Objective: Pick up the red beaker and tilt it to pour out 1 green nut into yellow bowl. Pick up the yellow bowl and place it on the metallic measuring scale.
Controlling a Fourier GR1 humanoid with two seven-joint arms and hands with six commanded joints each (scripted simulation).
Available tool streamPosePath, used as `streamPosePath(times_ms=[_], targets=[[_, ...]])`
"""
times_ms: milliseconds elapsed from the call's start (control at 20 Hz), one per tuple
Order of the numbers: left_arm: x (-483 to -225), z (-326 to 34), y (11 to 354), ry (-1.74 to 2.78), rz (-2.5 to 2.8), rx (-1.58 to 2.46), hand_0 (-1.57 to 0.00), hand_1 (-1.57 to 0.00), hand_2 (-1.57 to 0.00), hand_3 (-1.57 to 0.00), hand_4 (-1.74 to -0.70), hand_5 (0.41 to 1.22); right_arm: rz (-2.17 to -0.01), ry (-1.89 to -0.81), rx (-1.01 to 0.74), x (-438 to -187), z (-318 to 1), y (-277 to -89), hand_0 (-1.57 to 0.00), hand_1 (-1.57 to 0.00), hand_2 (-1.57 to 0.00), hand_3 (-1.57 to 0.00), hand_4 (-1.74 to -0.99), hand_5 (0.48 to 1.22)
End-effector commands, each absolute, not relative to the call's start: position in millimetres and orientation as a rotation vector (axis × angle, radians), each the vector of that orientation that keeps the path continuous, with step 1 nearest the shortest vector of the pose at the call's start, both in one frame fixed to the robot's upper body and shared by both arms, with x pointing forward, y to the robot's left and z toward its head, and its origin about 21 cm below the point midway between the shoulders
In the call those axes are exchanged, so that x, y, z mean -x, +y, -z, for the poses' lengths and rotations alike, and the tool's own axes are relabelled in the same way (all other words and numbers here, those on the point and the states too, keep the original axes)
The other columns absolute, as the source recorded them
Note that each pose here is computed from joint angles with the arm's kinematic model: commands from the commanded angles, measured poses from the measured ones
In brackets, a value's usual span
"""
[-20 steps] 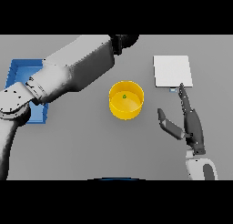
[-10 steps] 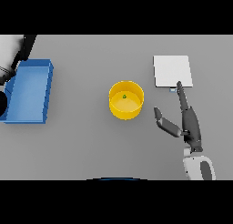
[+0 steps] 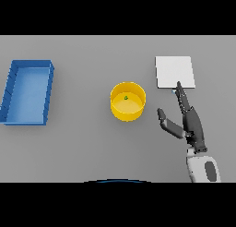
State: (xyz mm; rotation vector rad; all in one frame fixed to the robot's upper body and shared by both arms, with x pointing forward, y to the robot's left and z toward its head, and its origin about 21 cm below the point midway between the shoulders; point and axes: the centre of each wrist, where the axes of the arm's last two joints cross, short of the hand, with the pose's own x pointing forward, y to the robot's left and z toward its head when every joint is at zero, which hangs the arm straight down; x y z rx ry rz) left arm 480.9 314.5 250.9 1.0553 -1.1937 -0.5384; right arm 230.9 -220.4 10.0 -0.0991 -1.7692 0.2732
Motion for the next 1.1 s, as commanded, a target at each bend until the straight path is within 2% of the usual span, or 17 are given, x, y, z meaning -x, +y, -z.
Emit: streamPosePath(times_ms=[0, 350, 500, 800, 1000, 1050], targets=[[-480, -241, 318, -1.18, 0.468, -1.029, -1.57, -1.57, -1.57, -1.55, -1.74, 1.221, -0.273, -1.772, 0.102, -231, -11, -219.3, 0.0, 0.0, 0.0, 0.0, -1.157, 0.666], [-447, -170, 345, -1.111, 0.214, -0.868, -1.57, -1.57, -1.57, -1.37, -1.74, 1.221, -0.311, -1.777, 0.136, -229, -12, -221.5, 0.0, 0.0, 0.0, 0.0, -1.194, 0.703], [-424, -147, 343, -1.099, 0.14, -0.83, -1.57, -1.57, -1.57, -1.38, -1.74, 1.221, -0.318, -1.763, 0.145, -236, -14, -222.6, 0.0, 0.0, 0.0, 0.0, -1.207, 0.708], [-384, -107, 331, -1.031, 0.075, -0.787, -1.57, -1.57, -1.57, -1.38, -1.74, 1.221, -0.31, -1.765, 0.14, -231, -5, -220.5, 0.0, 0.0, 0.0, 0.0, -1.186, 0.687], [-369, -97, 327, -0.969, 0.102, -0.712, -1.57, -1.57, -1.57, -1.37, -1.73, 0.955, -0.305, -1.768, 0.127, -230, -8, -221.2, 0.0, 0.0, 0.0, 0.0, -1.168, 0.679], [-365, -100, 329, -0.958, 0.148, -0.697, -1.57, -1.57, -1.57, -1.41, -1.66, 0.888, -0.307, -1.767, 0.132, -232, -10, -219.6, 0.0, 0.0, 0.0, 0.0, -1.165, 0.678]])
